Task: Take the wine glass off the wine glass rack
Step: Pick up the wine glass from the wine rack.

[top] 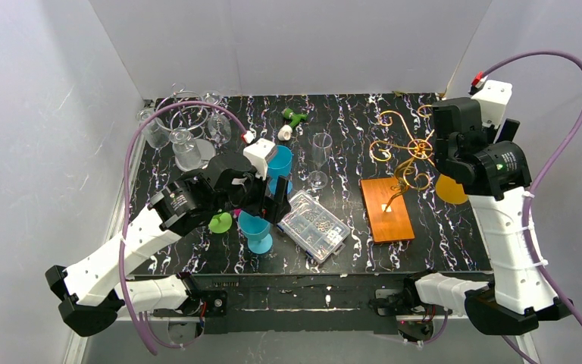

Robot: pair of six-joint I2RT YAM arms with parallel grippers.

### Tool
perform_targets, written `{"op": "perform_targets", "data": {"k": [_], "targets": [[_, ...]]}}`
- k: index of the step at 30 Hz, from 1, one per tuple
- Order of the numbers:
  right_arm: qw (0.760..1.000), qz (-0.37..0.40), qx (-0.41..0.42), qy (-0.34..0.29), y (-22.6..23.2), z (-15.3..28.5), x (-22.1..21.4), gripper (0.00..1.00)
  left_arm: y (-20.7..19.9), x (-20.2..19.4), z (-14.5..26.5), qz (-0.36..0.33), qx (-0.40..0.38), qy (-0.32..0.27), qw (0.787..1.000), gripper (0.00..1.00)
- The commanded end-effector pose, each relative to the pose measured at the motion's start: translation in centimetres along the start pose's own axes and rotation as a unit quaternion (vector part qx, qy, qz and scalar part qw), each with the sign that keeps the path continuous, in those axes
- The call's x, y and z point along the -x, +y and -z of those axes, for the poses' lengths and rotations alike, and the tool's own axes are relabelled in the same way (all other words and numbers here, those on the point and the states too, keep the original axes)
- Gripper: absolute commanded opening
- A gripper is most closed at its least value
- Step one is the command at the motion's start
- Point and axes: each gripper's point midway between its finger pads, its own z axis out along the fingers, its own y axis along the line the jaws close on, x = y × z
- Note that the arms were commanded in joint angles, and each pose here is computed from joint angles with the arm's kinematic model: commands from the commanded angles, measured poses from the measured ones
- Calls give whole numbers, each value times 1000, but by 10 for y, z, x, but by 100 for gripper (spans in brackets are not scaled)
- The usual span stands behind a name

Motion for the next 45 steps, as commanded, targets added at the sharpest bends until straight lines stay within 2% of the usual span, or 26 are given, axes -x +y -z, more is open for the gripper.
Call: {"op": "perform_targets", "data": {"k": [1, 20, 32, 38, 45], "targets": [[998, -26, -35, -42, -15, 3, 25, 63, -5, 13, 8, -6, -7, -19, 1000, 98], [994, -18, -92, -49, -24, -23, 39, 64, -5, 24, 9, -13, -1, -28, 1000, 98], [989, -46, -125, -70, -24, -49, 78, 63, -5, 36, 4, -13, 7, -36, 999, 98], [986, -60, -123, -90, -4, -76, 115, 63, -9, 59, 7, -8, 11, -59, 998, 98], [989, -70, -80, -106, 31, -100, 144, 62, -11, 75, 6, -2, 13, -70, 997, 98]]}}
